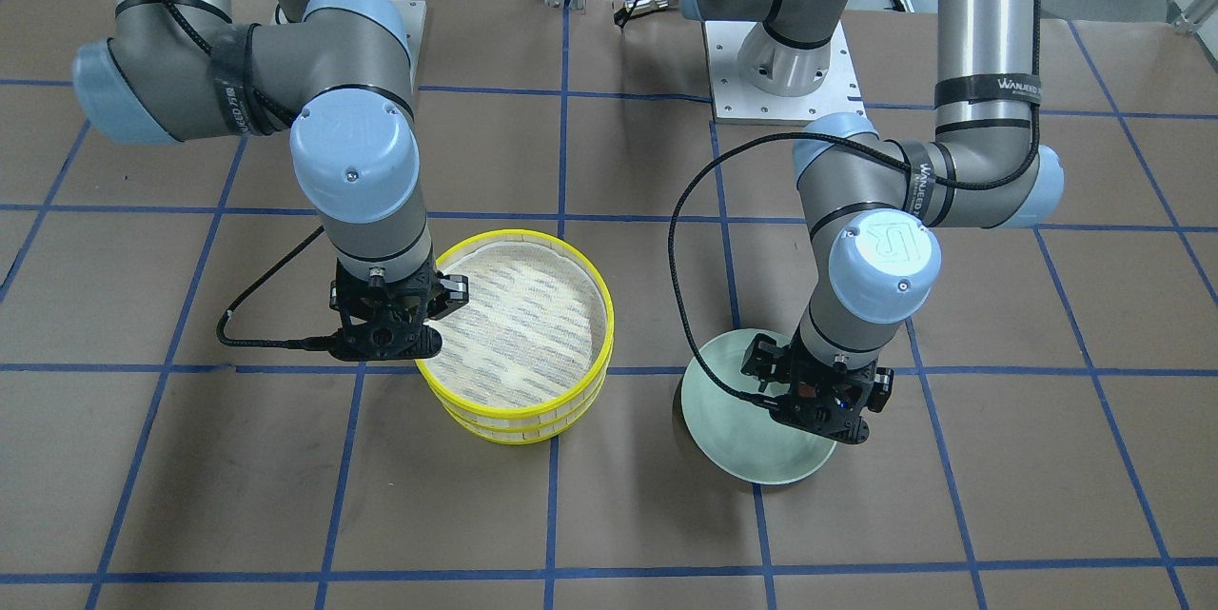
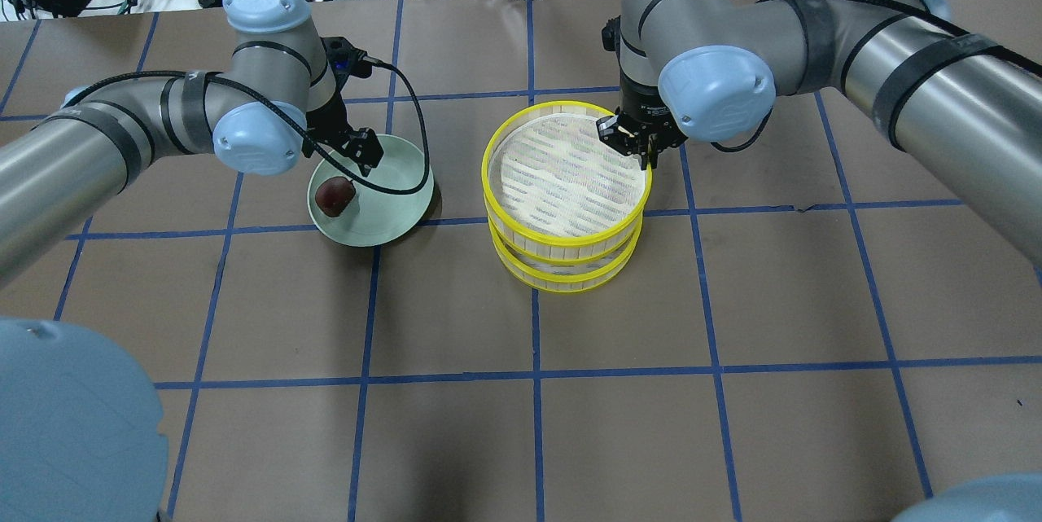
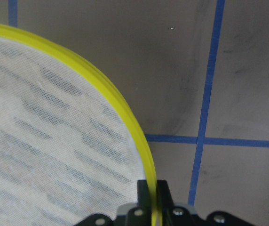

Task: Place buns in different layers of steamer
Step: 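Grasp the brown bun on the plate with the left gripper, then lower the brown bun into the top tier while the right gripper lifts away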

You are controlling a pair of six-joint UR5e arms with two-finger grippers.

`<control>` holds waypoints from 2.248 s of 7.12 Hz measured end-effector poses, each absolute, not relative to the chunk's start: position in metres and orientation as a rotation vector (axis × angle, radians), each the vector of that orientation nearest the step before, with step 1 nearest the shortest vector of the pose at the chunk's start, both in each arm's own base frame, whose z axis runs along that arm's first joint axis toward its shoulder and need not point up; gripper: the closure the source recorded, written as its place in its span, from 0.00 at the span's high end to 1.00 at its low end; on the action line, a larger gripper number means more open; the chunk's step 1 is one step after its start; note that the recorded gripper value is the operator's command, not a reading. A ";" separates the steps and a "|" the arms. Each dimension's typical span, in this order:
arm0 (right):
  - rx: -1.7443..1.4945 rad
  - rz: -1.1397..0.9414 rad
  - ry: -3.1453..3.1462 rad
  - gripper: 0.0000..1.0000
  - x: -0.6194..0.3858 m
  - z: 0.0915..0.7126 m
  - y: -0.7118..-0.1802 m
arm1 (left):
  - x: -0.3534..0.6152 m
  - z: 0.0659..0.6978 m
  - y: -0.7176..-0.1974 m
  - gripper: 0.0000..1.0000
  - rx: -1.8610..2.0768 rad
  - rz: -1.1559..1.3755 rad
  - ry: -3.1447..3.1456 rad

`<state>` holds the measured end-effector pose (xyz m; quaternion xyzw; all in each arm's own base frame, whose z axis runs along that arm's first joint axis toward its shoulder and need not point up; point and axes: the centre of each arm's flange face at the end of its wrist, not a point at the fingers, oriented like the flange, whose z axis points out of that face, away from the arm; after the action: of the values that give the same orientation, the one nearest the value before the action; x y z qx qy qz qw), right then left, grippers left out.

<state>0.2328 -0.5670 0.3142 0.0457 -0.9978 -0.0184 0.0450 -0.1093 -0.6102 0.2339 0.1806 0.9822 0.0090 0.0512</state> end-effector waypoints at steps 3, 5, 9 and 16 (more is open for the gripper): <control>0.151 -0.027 -3.043 0.00 0.235 0.298 -0.562 | -0.107 0.200 -0.603 0.97 0.640 0.127 2.981; 0.164 -0.049 -3.019 0.00 0.233 0.292 -0.556 | -0.107 0.187 -0.604 0.03 0.660 0.159 2.980; 0.175 -0.061 -3.012 1.00 0.234 0.290 -0.553 | -0.107 0.190 -0.610 0.00 0.646 0.142 2.982; 0.147 0.133 -3.132 1.00 0.212 0.522 -0.470 | -0.183 0.332 -0.607 0.00 0.131 -0.156 3.151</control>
<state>0.2117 -0.4702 0.5218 0.0470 -0.9980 0.0425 0.0016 -0.1828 -0.6073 0.3316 0.0414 0.9979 -0.0494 -0.0082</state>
